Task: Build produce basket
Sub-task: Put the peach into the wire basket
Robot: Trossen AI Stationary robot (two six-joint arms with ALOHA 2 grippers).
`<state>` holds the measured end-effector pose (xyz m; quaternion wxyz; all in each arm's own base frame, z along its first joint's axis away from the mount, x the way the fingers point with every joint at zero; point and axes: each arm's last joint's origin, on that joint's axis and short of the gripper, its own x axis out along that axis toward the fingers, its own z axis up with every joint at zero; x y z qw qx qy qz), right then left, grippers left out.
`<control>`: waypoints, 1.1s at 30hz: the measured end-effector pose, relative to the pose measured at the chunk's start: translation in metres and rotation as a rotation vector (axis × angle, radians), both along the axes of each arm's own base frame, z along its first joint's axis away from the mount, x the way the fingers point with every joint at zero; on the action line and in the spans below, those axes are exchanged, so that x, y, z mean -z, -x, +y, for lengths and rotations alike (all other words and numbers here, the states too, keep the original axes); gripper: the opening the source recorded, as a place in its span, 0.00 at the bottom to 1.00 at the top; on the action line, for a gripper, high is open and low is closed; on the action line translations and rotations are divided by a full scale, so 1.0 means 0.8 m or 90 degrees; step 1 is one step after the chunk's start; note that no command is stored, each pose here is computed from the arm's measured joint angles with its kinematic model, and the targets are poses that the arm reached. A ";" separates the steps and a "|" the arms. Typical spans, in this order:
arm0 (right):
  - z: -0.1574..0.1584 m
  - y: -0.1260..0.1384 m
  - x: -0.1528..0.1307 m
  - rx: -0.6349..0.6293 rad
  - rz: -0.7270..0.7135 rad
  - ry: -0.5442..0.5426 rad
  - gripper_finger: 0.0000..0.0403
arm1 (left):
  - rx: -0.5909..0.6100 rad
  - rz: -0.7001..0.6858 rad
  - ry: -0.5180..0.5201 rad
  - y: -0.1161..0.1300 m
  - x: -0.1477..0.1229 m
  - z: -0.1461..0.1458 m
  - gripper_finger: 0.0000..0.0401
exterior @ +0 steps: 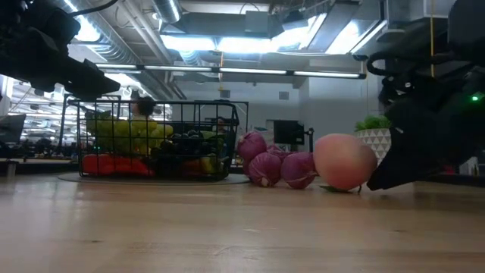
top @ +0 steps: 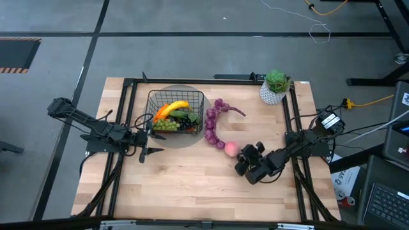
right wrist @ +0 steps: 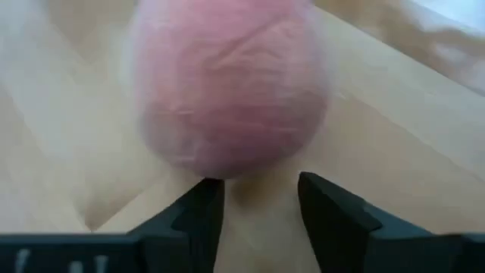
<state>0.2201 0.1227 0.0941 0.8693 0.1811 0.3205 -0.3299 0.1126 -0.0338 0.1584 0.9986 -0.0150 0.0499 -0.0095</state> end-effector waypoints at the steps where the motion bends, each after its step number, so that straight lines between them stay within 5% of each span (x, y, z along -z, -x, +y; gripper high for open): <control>1: 0.000 -0.001 0.000 -0.009 0.004 0.007 0.43 | 0.000 0.000 0.000 0.000 0.000 0.000 0.56; 10: -0.017 -0.022 -0.004 -0.055 0.016 0.030 0.45 | 0.000 0.000 0.000 0.000 0.000 0.000 0.56; 25: -0.028 -0.031 -0.008 -0.022 -0.020 0.089 0.45 | 0.000 0.000 0.000 0.000 0.000 0.000 0.56; 33: -0.042 -0.031 -0.014 0.084 -0.080 0.208 0.45 | 0.000 0.000 0.000 0.000 0.000 0.000 0.56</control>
